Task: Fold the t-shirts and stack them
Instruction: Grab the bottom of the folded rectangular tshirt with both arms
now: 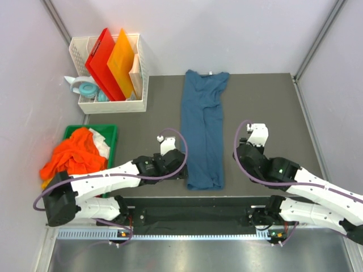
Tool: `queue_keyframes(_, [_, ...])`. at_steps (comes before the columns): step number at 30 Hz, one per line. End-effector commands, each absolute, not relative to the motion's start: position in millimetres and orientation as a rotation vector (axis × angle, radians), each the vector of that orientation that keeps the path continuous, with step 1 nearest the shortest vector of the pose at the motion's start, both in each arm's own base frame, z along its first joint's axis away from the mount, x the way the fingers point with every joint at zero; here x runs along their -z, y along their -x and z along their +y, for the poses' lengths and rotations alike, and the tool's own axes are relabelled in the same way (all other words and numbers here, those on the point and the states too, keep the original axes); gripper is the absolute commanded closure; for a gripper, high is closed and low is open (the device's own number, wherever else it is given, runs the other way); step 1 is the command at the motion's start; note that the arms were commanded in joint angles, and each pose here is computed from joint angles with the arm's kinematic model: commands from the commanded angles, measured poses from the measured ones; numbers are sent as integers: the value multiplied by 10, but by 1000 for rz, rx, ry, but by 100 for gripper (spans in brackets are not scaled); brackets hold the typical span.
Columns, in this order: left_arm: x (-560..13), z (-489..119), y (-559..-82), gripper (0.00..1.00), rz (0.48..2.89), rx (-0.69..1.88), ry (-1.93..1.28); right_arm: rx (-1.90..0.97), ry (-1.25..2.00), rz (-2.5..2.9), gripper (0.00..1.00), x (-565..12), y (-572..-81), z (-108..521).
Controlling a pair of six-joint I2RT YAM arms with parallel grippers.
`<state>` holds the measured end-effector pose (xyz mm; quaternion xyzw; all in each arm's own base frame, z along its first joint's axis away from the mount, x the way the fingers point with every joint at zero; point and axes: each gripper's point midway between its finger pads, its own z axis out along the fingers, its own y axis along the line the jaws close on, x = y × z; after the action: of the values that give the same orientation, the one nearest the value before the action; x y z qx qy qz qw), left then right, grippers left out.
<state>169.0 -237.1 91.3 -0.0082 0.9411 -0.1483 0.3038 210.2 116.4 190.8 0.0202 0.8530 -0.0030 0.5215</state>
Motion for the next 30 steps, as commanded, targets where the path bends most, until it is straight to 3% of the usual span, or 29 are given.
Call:
queue_keyframes(1, [-878, -2586, -1688, 20, 2496, 448, -30, -35, -70, 2032, 64, -1956, -2126, 1218])
queue_keyframes(12, [-626, -2911, -1682, 32, 2550, 402, -111, -29, -55, 2039, 64, -1940, -2109, 1203])
queue_keyframes(25, [-1073, -2954, -1789, 32, 2442, 463, -58, -35, -49, 2045, 64, -1898, -2079, 1176])
queue_keyframes(30, [-858, -2963, -1740, 33, 2497, 420, -76, -38, -46, 2044, 64, -1897, -2079, 1178])
